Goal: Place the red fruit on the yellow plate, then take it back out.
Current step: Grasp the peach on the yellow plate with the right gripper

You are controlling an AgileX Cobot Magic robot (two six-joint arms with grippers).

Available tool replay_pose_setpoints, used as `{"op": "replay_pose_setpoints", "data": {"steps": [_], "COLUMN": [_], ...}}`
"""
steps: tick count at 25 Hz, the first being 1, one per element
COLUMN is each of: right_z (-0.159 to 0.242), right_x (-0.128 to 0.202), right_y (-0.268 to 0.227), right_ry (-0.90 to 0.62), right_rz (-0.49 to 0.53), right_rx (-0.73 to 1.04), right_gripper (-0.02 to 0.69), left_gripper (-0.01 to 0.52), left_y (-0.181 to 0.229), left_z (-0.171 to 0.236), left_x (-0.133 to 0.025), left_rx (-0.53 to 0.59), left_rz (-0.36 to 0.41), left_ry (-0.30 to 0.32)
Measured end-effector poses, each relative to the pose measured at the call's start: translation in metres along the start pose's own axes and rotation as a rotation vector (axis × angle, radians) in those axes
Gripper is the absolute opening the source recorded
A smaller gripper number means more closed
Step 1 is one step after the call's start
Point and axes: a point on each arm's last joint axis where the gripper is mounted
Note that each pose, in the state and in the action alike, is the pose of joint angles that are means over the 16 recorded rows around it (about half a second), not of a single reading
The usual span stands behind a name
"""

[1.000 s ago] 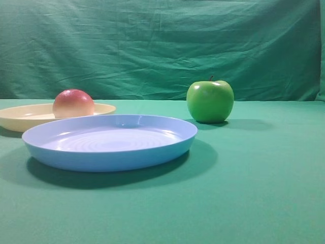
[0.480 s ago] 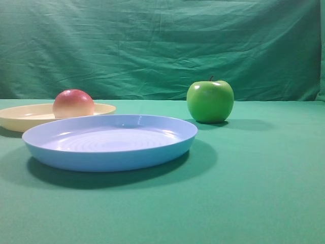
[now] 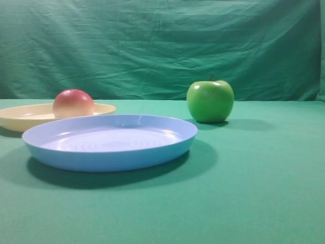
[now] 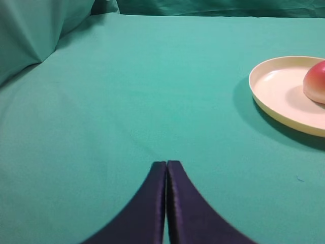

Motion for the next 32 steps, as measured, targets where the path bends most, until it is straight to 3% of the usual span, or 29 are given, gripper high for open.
{"op": "replay_pose_setpoints", "data": {"steps": [8, 17, 23, 32], "right_z": [-0.019, -0.056, -0.081, -0.095], "right_x": [-0.003, 0.005, 0.032, 0.099], "right_y": [0.031, 0.109, 0.176, 0.276], "right_ry": [-0.085, -0.221, -0.318, -0.446], "right_rz": [-0.082, -0.243, -0.362, -0.508], "right_rx": [0.079, 0.252, 0.325, 0.381], "right_gripper": [0.0, 0.0, 0.0, 0.009], "left_gripper": [0.0, 0.0, 0.0, 0.0], "left_y": [0.0, 0.0, 0.0, 0.0], "left_z": [0.0, 0.0, 0.0, 0.0], "left_x": [0.0, 0.0, 0.0, 0.0], "left_rx": [0.0, 0.0, 0.0, 0.0], "left_rz": [0.0, 0.0, 0.0, 0.0], "left_ry": [0.0, 0.0, 0.0, 0.0]}}
Point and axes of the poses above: a point on each arm's last joint axis where the gripper is mounted, y pointing out along that axis toward the gripper, x along the wrist's bending axis when the last joint is at zero, z = x × y, and after that the axes turned 5 degrees about -y, right-handed
